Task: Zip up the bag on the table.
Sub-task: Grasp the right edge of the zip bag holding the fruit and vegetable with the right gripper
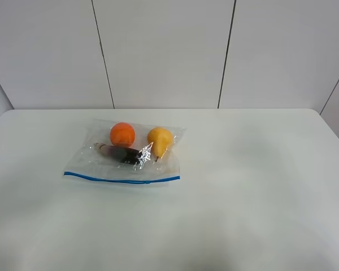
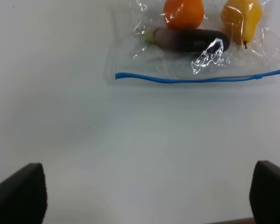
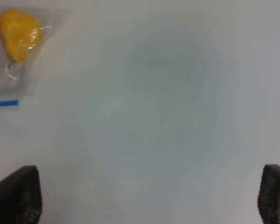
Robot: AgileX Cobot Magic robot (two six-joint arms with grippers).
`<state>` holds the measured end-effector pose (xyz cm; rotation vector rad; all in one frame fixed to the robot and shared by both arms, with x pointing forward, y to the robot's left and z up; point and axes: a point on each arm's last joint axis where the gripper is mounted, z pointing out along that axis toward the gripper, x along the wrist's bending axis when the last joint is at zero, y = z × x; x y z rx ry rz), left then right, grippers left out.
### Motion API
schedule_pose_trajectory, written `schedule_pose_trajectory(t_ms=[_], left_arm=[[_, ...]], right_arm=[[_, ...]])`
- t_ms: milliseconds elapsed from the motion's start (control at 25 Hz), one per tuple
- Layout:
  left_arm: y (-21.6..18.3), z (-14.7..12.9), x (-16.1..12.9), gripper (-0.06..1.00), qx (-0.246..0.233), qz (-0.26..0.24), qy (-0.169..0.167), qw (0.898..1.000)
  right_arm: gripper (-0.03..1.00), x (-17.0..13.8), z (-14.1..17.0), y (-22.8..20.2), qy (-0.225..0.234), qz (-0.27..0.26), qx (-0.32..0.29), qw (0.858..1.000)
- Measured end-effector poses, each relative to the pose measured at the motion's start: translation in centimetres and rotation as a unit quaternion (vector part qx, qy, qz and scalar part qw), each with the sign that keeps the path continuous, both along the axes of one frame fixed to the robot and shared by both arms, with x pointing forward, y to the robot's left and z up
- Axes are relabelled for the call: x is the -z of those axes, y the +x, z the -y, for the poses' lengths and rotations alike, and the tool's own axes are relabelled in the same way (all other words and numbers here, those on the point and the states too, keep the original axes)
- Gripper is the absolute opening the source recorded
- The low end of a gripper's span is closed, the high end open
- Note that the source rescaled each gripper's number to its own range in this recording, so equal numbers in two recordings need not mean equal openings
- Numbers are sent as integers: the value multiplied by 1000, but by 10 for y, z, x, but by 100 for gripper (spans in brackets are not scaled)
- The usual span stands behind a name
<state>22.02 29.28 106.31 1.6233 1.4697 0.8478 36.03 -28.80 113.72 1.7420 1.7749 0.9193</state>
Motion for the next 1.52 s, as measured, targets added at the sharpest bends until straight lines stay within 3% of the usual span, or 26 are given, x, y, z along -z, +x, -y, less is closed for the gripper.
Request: schedule_pose_trajectory(t_ms=[160, 360, 640, 800, 1040, 1400, 1520], left_arm=[[0, 0, 0, 100, 0, 0, 0, 1000], [0, 0, 0, 100, 0, 0, 0, 1000], [0, 0, 0, 100, 0, 0, 0, 1000], [0, 0, 0, 100, 0, 0, 0, 1000], [0, 0, 0, 100, 0, -1, 0, 1000], [0, 0, 0, 100, 0, -1, 0, 1000], [0, 0, 0, 100, 0, -1, 0, 1000]], right_arm=[[100, -5, -7, 66, 48, -59, -19, 997], [100, 21, -19, 135, 107, -127, -64, 984], [100, 99, -39, 200, 236, -220, -116, 939], [100, 137, -59, 217, 272, -256, -136, 918], [100, 196, -94, 227, 265, -317, -154, 898], [100, 253, -130, 231, 318, -346, -161, 868], [95, 264, -143, 231, 333, -341, -155, 865]])
